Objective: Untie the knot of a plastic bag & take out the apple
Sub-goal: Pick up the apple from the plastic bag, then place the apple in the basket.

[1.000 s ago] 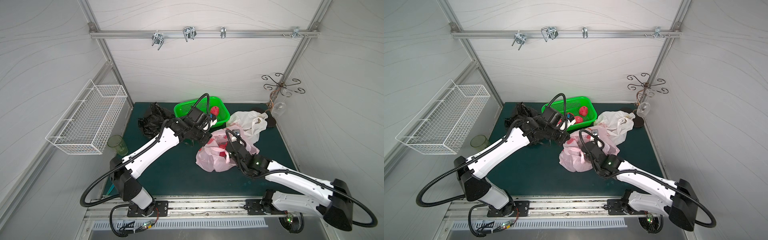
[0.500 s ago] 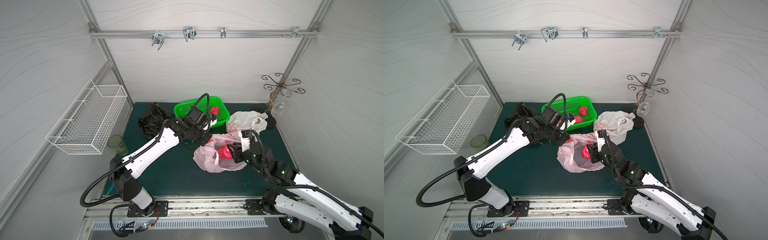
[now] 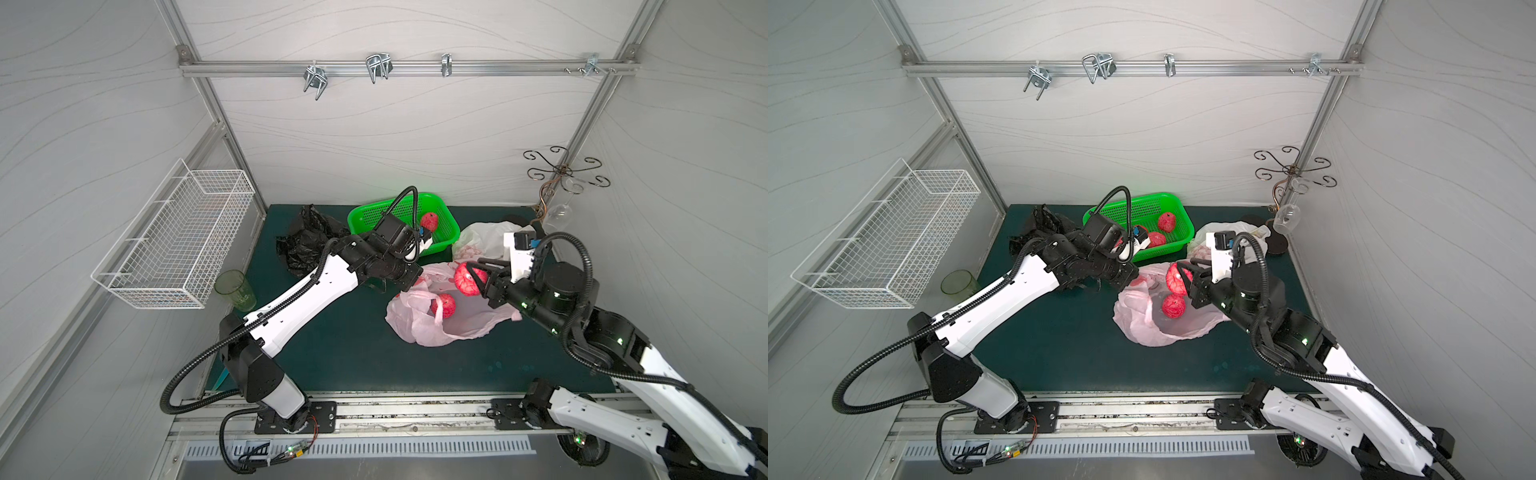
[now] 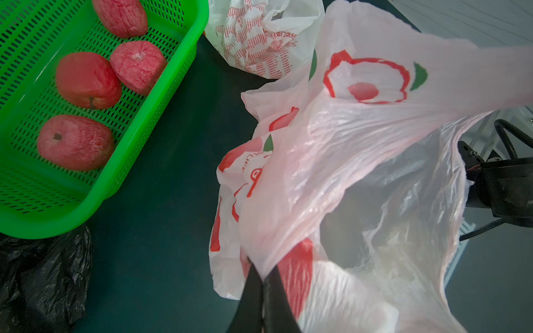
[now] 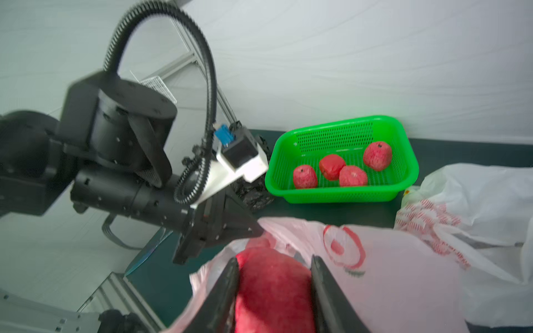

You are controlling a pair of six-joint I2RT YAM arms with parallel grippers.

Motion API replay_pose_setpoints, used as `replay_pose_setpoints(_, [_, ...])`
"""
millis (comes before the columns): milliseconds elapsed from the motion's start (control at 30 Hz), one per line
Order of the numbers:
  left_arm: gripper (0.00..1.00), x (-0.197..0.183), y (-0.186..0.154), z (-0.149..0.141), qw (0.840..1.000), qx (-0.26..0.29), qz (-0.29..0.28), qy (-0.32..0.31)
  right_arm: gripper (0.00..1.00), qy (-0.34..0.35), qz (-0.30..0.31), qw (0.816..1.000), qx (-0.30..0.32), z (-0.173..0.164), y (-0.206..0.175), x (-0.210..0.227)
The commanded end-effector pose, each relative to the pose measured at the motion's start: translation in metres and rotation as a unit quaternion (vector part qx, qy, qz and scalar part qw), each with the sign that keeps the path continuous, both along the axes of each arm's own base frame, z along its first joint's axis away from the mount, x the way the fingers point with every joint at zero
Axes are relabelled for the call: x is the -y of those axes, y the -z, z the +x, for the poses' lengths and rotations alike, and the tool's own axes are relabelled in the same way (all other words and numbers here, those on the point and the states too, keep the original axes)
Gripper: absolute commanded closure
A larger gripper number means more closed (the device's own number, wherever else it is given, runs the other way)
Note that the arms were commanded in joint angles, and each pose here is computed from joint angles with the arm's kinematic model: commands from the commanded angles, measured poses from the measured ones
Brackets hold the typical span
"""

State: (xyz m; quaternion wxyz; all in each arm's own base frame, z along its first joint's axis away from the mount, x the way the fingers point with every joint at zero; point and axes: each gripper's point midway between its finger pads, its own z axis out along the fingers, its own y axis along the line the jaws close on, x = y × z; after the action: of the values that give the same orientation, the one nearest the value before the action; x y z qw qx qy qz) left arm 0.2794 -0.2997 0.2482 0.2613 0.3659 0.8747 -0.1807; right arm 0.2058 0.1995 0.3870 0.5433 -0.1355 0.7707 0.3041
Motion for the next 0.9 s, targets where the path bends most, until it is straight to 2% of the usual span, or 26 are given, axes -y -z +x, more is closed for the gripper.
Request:
replay_pose_setpoints(0, [1.0, -0.008, -0.013, 0.003, 1.0, 0.03, 0.008, -0.001, 0.86, 0.041, -0.033, 0.999, 0.01, 0.019, -0.01, 0.007])
replay_pose_setpoints(200, [1.0, -0.032, -0.025, 0.01, 0.995, 0.085, 0.045, -0.022, 0.85, 0.094, -0.014, 0.995, 0.016, 0.07, -0.044, 0.011])
replay_pose_setpoints(333, [1.0, -0.035, -0.031, 0.008, 0.994, 0.096, 0.043, -0.018, 0.85, 0.109, 0.002, 0.994, -0.004, 0.117, -0.041, 0.007])
replay_pose_setpoints(567, [1.0, -0.019, -0.025, 0.002, 0.998, 0.059, 0.016, -0.004, 0.86, 0.063, 0.023, 0.998, -0.02, 0.196, -0.014, -0.033])
replay_pose_setpoints(700, [1.0, -0.015, -0.015, 0.001, 0.999, 0.036, 0.022, 0.001, 0.86, 0.015, 0.041, 0.999, -0.02, 0.226, 0.01, -0.07])
replay_pose_setpoints(867, [1.0, -0.009, -0.014, -0.005, 1.0, 0.018, 0.013, 0.015, 0.87, -0.033, 0.033, 0.997, -0.057, 0.257, 0.058, -0.11])
